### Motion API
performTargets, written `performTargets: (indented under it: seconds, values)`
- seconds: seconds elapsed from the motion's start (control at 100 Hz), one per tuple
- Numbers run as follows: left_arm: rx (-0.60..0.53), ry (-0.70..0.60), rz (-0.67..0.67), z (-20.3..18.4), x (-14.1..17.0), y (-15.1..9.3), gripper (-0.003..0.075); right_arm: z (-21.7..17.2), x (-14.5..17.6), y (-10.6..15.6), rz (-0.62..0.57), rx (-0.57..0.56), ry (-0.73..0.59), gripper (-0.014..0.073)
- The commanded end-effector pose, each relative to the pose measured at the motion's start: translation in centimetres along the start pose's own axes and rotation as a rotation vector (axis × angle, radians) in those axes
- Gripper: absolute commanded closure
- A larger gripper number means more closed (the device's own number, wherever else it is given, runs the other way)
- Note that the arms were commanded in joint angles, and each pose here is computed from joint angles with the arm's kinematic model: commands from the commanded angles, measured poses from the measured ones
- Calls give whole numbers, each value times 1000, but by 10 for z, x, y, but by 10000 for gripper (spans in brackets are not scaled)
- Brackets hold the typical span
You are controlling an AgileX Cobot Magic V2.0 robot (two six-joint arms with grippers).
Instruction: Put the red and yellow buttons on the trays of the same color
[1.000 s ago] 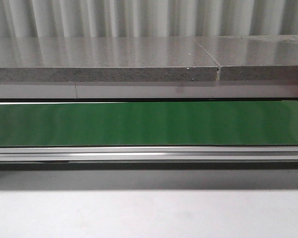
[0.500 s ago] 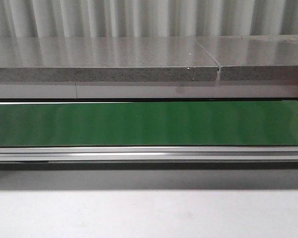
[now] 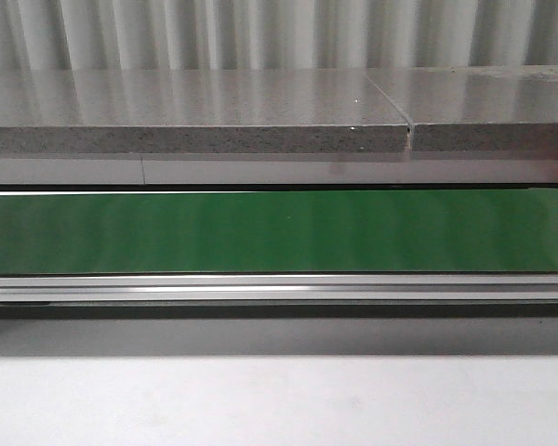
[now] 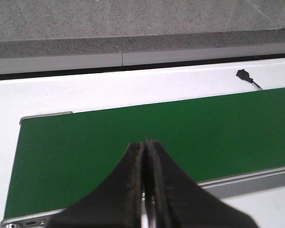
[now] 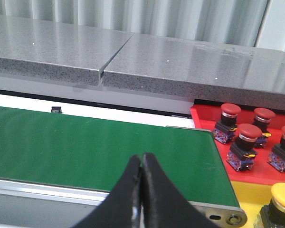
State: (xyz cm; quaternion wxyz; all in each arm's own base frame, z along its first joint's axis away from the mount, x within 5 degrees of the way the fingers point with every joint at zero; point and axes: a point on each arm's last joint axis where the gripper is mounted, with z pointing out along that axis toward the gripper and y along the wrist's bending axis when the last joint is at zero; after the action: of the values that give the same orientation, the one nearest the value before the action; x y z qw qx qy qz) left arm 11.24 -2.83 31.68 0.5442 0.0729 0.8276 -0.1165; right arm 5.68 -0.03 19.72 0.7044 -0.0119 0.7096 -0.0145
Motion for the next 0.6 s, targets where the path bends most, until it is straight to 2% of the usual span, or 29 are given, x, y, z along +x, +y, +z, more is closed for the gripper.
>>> performTargets:
  seconds: [0.0, 0.3, 0.59]
  values:
    - [2, -84, -12, -4, -14, -1, 740, -2, -10, 0, -13, 7, -104, 663]
    - [2, -84, -12, -4, -14, -1, 740, -2, -10, 0, -13, 7, -104, 663]
    - [-26, -175, -15, -4, -21, 2, 740, -2, -10, 0, -13, 7, -104, 663]
